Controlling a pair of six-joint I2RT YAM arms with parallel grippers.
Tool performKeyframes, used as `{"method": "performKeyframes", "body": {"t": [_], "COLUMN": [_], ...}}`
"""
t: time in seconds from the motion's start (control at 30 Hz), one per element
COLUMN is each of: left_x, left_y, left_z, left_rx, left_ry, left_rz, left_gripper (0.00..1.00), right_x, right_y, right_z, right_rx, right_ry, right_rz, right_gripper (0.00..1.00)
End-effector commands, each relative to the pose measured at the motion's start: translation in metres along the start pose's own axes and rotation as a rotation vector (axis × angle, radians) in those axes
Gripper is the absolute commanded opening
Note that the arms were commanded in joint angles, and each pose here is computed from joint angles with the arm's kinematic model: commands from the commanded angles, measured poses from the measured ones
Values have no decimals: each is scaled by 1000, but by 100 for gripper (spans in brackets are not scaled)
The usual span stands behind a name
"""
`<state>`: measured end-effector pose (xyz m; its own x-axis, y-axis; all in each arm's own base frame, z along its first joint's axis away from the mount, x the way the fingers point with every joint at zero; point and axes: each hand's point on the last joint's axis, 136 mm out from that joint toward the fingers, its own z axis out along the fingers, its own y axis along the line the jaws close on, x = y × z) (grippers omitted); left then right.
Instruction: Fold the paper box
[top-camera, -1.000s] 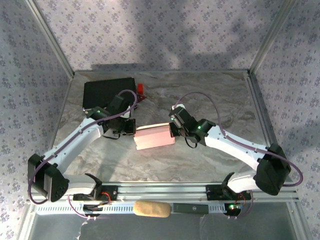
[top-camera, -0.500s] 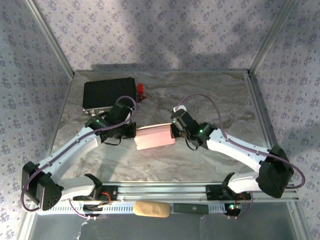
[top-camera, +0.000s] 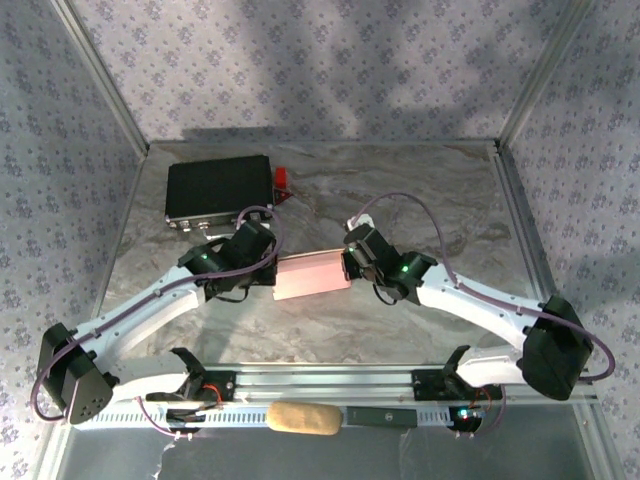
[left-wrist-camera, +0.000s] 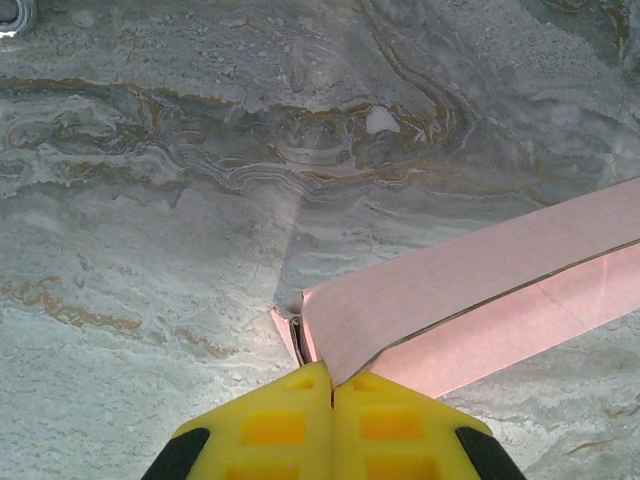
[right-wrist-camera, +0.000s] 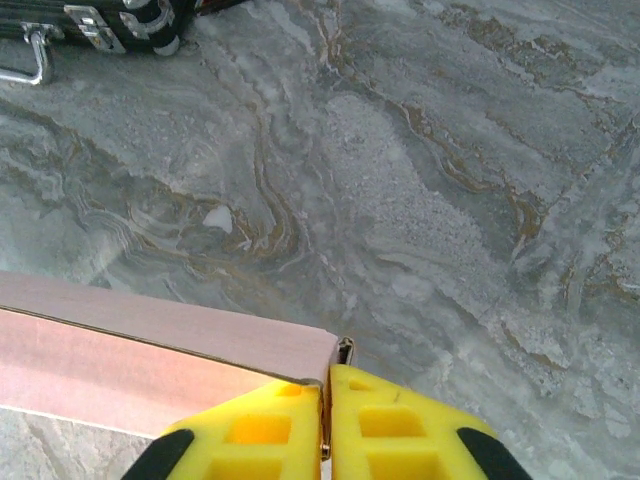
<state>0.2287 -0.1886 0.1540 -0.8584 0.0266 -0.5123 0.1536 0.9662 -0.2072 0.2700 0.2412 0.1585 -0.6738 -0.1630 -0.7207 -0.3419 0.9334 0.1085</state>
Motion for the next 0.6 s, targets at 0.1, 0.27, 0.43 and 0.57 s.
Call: {"method": "performKeyframes", "body": {"t": [0.1,0.27,0.43,0.57], "left_x": [28,27,27,26], "left_y": [5,4,2,1], "left_z": [11,10,11,10], "left_rx": [-45,-52,-54,-59], "left_ry": [87,80,78,75], "left_rz": [17,21,22,24], "left_gripper": [4,4,4,4], "right_x": [16,8,-5,-4], "right_y": [8,5,4,-12], "right_z": [-17,-33,-52,-61], "right_rx": [-61,-75,-131,-135], "right_ry": [86,62,19,39], "right_rz": [54,169,363,687], "right_gripper": [26,39,47,66]}}
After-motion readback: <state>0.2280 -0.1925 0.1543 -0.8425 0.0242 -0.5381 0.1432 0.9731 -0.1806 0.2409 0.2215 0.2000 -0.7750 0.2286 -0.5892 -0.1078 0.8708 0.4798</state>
